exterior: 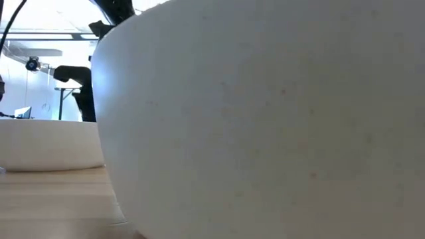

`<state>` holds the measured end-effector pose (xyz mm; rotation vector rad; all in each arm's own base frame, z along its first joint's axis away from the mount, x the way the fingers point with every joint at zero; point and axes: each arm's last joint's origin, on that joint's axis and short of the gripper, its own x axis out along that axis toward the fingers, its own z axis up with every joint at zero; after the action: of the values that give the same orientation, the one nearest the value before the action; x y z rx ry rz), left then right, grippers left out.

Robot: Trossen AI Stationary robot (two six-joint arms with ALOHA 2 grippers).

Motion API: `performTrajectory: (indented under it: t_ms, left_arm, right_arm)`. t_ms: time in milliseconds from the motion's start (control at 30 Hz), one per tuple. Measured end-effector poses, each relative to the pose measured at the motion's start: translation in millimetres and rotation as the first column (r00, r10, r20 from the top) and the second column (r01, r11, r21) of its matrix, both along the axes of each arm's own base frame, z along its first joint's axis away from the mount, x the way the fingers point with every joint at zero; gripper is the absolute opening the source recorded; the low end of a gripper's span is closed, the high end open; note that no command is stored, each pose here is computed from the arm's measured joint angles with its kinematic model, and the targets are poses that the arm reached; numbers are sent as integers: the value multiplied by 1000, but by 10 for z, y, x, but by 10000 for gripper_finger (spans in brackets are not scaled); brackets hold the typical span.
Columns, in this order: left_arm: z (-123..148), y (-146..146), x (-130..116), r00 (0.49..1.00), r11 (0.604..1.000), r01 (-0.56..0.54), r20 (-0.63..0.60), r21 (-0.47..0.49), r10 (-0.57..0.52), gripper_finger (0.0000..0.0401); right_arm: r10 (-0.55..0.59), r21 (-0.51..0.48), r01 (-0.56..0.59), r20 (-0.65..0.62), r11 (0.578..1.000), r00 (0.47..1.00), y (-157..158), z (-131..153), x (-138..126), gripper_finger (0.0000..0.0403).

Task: Nest bowls inside each other
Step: Stack the white bowl on the other white bowl

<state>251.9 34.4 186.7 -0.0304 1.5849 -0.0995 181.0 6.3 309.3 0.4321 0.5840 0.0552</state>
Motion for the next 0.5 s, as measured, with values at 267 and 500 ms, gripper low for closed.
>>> performTrajectory:
  t_ms: [267, 500]
  left_arm:
    - [-82, -8, -43, 1000, 1000, -3, -13, -8, 3, 49]
    - [-40, -3, -19, 999, 999, -36, -7, -6, 36, 3]
  right_arm:
    - [0, 0, 0, 0, 1000, 1000, 0, 0, 0, 9]
    - [0, 0, 0, 0, 1000, 1000, 0, 0, 0, 9]
